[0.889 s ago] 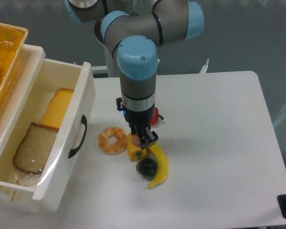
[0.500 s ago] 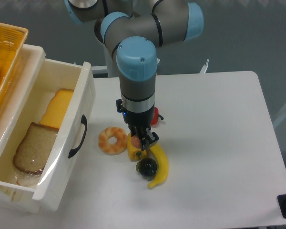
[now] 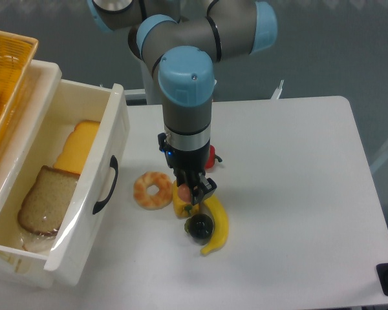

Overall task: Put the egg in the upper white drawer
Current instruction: 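Lower the gripper over the egg beside the donut and close on it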

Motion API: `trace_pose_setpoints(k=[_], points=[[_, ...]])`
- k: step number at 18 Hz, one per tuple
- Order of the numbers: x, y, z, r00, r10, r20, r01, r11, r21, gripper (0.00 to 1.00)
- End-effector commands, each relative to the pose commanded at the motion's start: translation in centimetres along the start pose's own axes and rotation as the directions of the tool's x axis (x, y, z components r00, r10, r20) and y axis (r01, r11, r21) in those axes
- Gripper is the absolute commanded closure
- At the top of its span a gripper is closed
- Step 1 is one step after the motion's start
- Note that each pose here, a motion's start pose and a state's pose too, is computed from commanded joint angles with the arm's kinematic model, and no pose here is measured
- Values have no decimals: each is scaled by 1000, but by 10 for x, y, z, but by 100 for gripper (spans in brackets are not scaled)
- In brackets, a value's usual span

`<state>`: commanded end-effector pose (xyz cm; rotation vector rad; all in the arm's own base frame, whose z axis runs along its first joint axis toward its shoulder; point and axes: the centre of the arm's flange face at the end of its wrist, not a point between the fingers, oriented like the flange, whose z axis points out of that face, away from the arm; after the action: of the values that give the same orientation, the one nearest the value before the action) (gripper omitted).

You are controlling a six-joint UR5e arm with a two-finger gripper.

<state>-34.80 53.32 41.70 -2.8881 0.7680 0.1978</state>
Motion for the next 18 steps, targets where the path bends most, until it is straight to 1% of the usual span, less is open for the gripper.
trace_pose_setpoints(k=[3,7,12,14,17,18], points=[[-6,8,-4,1000,-23,10,23,1000,7,79],[-11,7,-15,992,-124,18,122,991,57,79],[-10,7,-32,990,-140,36,137,987,82,79],[-12,10,-34,983,-179,27,175,979,107,79],[-14,14,-51,966,-258,19,251,952,173,79],[-13,13,-52,963,-268,7,262,946,192,79]])
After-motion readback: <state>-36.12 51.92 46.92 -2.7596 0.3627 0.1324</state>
